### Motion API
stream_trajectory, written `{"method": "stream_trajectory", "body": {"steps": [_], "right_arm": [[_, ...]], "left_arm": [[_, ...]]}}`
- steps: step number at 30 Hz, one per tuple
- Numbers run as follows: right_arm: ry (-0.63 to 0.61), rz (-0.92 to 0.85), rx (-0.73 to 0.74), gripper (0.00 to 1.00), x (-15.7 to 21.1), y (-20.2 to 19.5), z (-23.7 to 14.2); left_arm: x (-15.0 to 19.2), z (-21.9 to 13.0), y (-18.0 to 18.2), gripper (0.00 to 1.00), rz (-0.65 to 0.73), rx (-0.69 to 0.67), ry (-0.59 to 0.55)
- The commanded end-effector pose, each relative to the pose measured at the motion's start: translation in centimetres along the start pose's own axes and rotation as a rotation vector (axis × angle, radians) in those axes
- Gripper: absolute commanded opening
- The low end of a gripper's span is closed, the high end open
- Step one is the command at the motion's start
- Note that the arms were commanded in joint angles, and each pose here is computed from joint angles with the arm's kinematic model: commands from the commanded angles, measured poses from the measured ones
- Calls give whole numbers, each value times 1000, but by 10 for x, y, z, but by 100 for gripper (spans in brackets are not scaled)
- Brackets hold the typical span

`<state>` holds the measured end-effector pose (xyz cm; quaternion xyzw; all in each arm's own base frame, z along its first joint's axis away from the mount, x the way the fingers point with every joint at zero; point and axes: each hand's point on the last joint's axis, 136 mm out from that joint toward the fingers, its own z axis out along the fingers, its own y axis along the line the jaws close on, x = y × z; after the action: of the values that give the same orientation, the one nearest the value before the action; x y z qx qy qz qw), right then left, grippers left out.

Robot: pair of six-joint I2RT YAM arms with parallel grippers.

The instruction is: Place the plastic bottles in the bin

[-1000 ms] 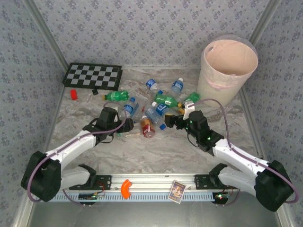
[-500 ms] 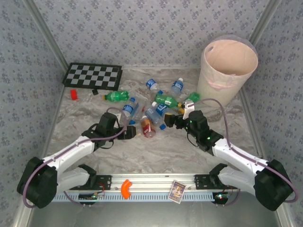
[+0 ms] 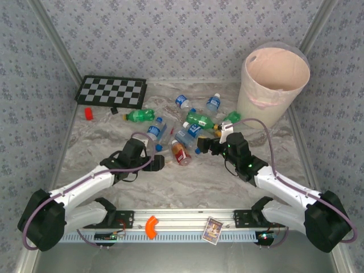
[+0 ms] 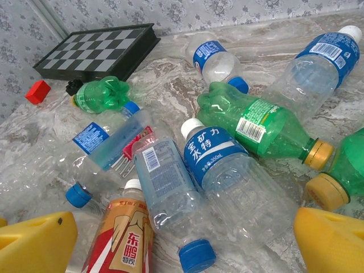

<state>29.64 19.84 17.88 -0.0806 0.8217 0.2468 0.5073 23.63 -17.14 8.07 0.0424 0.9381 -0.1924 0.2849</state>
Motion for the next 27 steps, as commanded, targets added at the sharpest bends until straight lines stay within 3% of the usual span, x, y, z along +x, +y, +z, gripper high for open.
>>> {"method": "stream_trajectory", "body": {"steps": [1, 10, 21, 27], "right_arm": [[-4, 21, -21, 100, 1, 2, 2], [1, 21, -16, 99, 1, 2, 2], [11, 27, -10, 100, 4, 0, 5], [13, 30, -17, 99, 4, 1, 5]], "left_arm": [[-23, -2, 12, 100, -5, -64, -70], [14, 22, -7, 96, 30, 33, 95], [58, 7, -17, 93, 70, 45, 134], [72, 7, -5, 81, 99, -13, 144]]}}
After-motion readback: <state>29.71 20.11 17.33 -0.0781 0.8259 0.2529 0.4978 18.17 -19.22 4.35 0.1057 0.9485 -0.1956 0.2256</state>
